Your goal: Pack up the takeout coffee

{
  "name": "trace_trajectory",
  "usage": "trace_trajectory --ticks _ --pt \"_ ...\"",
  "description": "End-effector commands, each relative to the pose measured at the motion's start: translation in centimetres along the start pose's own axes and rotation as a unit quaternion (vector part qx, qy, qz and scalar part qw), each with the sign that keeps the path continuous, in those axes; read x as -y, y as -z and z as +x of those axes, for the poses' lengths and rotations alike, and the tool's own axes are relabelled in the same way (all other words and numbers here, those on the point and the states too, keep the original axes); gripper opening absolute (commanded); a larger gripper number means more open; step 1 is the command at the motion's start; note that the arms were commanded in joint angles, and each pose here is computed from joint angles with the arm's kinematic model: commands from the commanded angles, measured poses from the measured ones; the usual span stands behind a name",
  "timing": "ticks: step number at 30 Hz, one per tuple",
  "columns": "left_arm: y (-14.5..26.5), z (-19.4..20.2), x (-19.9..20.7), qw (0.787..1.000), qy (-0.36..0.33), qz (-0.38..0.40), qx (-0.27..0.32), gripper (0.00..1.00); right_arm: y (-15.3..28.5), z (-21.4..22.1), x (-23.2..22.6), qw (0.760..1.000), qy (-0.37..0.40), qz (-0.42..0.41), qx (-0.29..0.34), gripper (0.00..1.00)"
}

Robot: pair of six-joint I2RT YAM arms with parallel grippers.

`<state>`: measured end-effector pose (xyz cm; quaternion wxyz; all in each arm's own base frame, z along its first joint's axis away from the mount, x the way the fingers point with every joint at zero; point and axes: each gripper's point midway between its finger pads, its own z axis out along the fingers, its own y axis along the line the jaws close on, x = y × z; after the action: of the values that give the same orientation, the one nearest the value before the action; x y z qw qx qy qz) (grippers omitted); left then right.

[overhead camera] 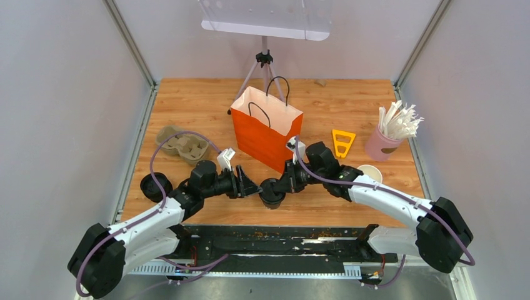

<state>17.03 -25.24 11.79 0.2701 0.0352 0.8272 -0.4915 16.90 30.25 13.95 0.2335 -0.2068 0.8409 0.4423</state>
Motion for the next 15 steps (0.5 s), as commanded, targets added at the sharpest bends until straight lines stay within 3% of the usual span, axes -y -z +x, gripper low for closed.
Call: trace_trajectory --ticks 1,15 --pt "0.0 -0.3 -0.6 1.0 -0.014 -0.014 0.015 0.62 0.2 0.5 0.3 1.0 -0.004 0.0 0.001 0.0" --pt "0.0 0.4 -3.1 0.998 -0.01 -0.069 0.002 0.51 0.2 1.3 1.2 1.0 -0.006 0.015 -0.001 0.0"
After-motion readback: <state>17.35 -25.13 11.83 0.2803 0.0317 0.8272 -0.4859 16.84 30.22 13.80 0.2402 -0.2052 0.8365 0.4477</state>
